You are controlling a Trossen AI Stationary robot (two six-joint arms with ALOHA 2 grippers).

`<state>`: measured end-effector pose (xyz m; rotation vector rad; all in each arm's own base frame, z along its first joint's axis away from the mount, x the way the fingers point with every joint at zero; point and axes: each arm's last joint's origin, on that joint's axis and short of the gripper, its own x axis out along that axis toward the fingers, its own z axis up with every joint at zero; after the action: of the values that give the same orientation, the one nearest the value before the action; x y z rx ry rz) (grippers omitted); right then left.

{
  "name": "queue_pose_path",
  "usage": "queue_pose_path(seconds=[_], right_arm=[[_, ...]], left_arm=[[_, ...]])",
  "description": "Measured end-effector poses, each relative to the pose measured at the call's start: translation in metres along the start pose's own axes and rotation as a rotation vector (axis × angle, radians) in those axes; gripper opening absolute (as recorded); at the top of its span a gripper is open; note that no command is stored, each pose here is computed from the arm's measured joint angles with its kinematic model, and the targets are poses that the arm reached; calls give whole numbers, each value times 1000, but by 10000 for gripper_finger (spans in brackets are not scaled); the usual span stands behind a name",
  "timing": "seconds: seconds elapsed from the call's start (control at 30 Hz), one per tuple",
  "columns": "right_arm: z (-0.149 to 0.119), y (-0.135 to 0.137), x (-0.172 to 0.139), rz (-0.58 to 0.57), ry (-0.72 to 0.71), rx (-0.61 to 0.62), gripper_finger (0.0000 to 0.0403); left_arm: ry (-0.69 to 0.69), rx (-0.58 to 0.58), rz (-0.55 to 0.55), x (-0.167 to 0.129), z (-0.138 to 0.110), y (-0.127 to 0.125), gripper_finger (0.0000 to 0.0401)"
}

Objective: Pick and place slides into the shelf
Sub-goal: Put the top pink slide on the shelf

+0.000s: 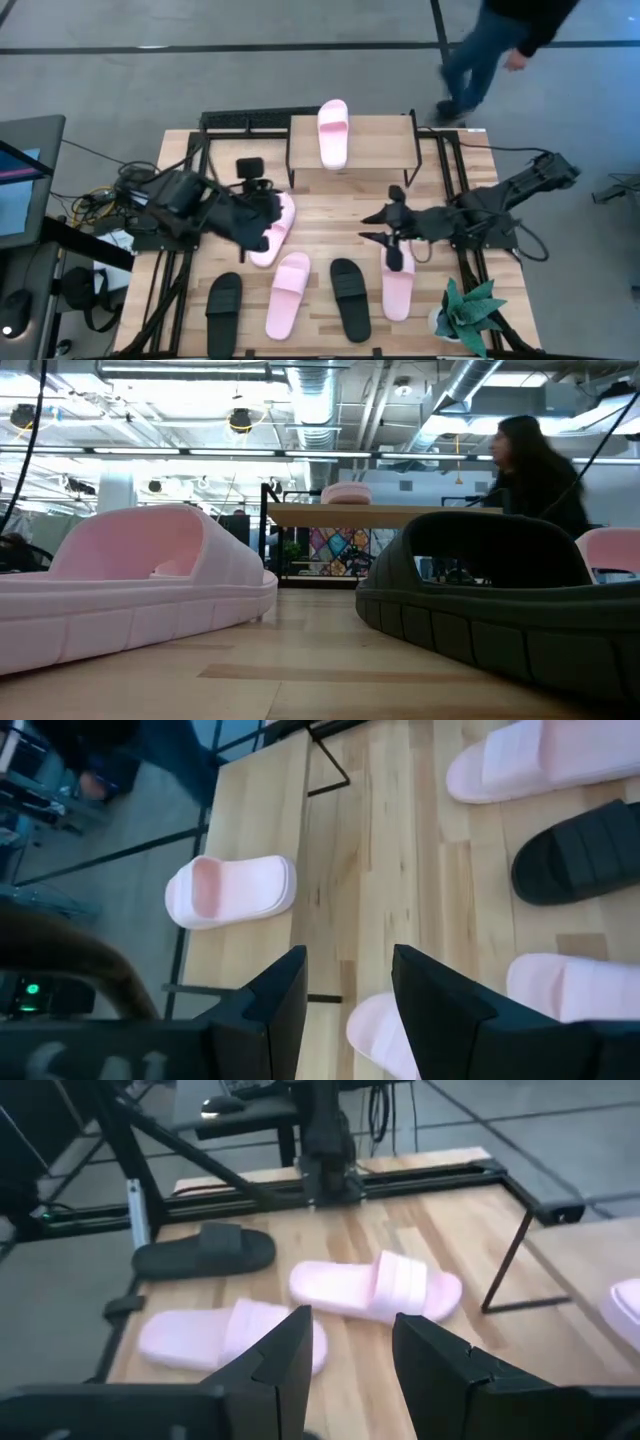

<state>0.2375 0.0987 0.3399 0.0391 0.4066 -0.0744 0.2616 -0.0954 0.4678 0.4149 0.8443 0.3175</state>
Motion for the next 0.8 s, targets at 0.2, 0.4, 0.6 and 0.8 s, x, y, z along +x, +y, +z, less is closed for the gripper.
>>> queue_pose_path(seconds=[0.2,0.4,0.6,0.8], right_arm=[[-1,4,36,-33,-38,-47,127],[5,3,74,-87,-43,-40,127],[15,7,122,-133,-3,-89,127],[18,12,172,-165,27,-90,127]], left_arm=[[-41,-55,19,-26,-31,-4,139],[-95,-145,40,-45,-76,-4,139],[-141,-213,47,-51,-116,-2,139],[-139,-213,39,-45,-144,-5,139]])
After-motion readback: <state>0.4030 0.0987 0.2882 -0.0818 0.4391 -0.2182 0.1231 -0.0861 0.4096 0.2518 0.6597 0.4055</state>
